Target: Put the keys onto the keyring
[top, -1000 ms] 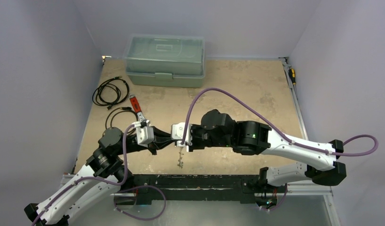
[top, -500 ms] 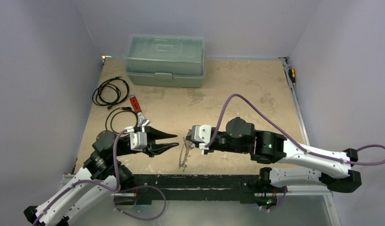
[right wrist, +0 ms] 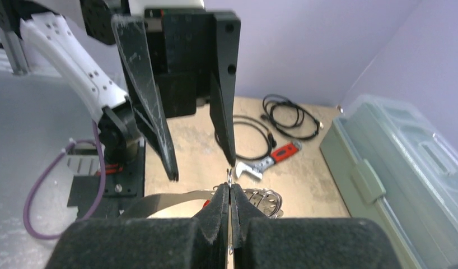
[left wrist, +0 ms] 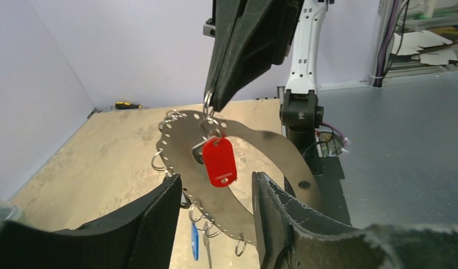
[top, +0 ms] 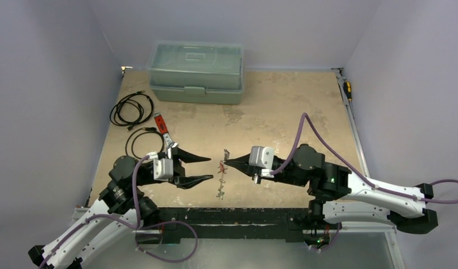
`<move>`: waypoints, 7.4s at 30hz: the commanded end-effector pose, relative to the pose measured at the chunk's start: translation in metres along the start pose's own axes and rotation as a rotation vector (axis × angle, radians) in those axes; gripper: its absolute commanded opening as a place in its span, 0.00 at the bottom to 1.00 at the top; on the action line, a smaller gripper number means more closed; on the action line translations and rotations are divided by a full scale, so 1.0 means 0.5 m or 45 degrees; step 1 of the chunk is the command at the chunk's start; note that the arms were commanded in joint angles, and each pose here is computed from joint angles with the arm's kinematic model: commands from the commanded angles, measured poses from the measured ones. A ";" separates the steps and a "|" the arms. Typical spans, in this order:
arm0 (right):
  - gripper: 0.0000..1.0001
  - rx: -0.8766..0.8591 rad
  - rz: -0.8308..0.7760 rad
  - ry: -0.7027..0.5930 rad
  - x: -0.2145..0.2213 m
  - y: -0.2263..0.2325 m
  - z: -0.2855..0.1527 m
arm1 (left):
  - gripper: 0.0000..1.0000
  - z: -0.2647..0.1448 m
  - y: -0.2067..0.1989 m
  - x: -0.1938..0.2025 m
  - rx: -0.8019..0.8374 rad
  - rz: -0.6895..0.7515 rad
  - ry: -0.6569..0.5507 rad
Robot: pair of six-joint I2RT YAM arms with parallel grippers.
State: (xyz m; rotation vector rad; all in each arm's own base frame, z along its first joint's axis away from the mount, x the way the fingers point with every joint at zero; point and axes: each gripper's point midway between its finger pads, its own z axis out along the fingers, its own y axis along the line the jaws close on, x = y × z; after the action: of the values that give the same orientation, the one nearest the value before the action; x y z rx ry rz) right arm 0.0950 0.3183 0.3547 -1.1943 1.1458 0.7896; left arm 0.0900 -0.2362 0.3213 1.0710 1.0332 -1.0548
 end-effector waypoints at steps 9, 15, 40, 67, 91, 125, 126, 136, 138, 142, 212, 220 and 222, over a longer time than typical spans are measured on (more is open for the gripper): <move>0.00 -0.022 0.014 -0.319 -0.123 -0.004 0.004 | 0.54 0.019 -0.026 -0.010 0.134 -0.051 -0.062; 0.00 -0.046 0.009 -0.329 -0.126 0.002 0.016 | 0.52 0.021 -0.024 -0.008 0.126 -0.062 -0.063; 0.00 0.038 0.031 -0.246 -0.086 -0.015 0.005 | 0.00 0.016 0.006 -0.015 -0.001 -0.064 -0.059; 0.73 0.141 0.228 -0.135 0.035 -0.007 -0.006 | 0.00 0.019 0.105 0.045 -0.292 -0.100 0.199; 0.78 0.534 0.368 -0.237 0.074 -0.093 -0.118 | 0.00 0.090 0.310 0.172 -0.712 -0.333 0.829; 0.93 0.903 0.516 -0.364 0.080 -0.177 -0.271 | 0.00 0.175 0.314 0.461 -0.680 -0.508 1.085; 0.93 0.895 0.538 -0.366 0.081 -0.174 -0.267 | 0.00 0.145 0.291 0.499 -0.695 -0.550 1.156; 0.93 0.861 0.537 -0.304 0.089 -0.165 -0.228 | 0.00 0.010 0.155 0.619 -0.685 -0.818 1.536; 0.93 0.860 0.533 -0.291 0.092 -0.164 -0.221 | 0.00 0.004 0.157 0.613 -0.710 -0.808 1.517; 0.93 0.862 0.527 -0.284 0.092 -0.165 -0.212 | 0.00 0.013 0.176 0.625 -0.776 -0.794 1.472; 0.99 0.764 0.615 -0.391 0.114 -0.131 -0.045 | 0.89 -0.237 0.313 0.071 -1.654 -0.274 0.376; 0.99 0.726 0.696 -0.511 0.078 -0.130 -0.061 | 0.92 -0.244 0.322 0.068 -1.666 -0.311 0.348; 0.99 0.727 0.711 -0.506 0.079 -0.129 -0.064 | 0.92 -0.247 0.325 0.068 -1.671 -0.320 0.343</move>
State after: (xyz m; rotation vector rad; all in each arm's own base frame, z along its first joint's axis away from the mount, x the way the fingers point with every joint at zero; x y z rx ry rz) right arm 0.1621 0.2736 0.3184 -0.2929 1.2985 0.8857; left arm 0.2369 -0.0967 0.2827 0.0222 1.7403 -0.1813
